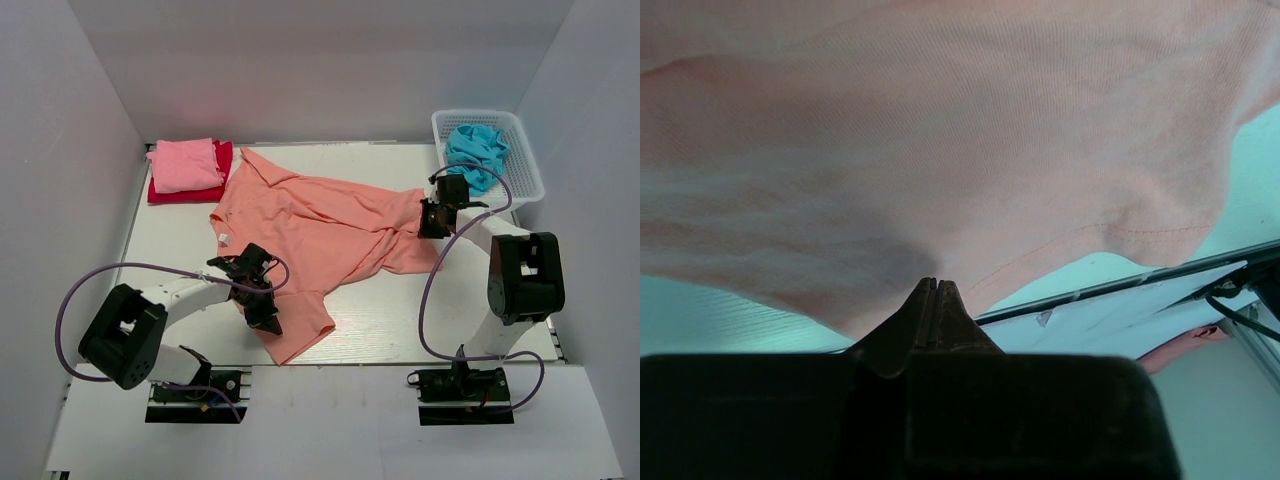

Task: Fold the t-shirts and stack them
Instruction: Flatten out the tshirt

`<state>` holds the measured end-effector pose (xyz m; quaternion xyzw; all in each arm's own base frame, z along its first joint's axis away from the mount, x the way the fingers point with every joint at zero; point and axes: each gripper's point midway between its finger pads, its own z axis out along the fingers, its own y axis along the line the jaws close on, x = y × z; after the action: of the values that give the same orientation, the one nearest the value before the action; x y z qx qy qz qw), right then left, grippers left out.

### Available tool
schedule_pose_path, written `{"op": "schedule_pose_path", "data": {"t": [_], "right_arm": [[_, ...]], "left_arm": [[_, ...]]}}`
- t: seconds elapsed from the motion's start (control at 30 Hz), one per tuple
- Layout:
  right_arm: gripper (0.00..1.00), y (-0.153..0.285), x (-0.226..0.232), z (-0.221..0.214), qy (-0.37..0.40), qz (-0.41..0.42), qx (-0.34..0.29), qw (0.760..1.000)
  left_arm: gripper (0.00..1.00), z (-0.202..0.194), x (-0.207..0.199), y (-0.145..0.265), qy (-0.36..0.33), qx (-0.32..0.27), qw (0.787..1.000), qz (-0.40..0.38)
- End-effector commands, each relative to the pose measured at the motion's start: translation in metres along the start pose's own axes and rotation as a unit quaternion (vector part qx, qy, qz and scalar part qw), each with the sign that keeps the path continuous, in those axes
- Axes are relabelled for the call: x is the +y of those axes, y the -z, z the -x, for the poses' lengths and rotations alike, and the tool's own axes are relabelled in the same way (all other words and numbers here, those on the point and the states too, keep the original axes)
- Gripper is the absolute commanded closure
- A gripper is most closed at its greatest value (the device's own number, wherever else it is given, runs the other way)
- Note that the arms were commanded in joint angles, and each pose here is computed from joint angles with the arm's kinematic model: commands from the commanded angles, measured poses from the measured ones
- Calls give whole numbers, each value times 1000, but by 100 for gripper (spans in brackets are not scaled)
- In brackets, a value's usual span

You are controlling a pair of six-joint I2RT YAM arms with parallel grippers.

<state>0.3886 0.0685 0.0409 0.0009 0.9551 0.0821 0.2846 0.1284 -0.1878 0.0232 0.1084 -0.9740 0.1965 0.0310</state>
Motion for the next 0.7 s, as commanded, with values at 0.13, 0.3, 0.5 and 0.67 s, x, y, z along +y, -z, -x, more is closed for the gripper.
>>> {"op": "schedule_pose_path", "data": {"t": [0.13,0.3,0.5,0.67], "right_arm": [[100,27,42,10,10,88,-11,996],[100,31,63,-27,-2,114,23,993],[100,24,31,-31,-93,10,19,995],[69,32,16,-17,-139,-50,5,989]], "left_arm": [[100,43,-37,31,-43,-77,996,-14],[28,112,-131,97,-160,-204,962,-86],[0,157,-230,73,-263,-207,922,-195],[0,156,-266,22,-307,-170,920,-177]]}}
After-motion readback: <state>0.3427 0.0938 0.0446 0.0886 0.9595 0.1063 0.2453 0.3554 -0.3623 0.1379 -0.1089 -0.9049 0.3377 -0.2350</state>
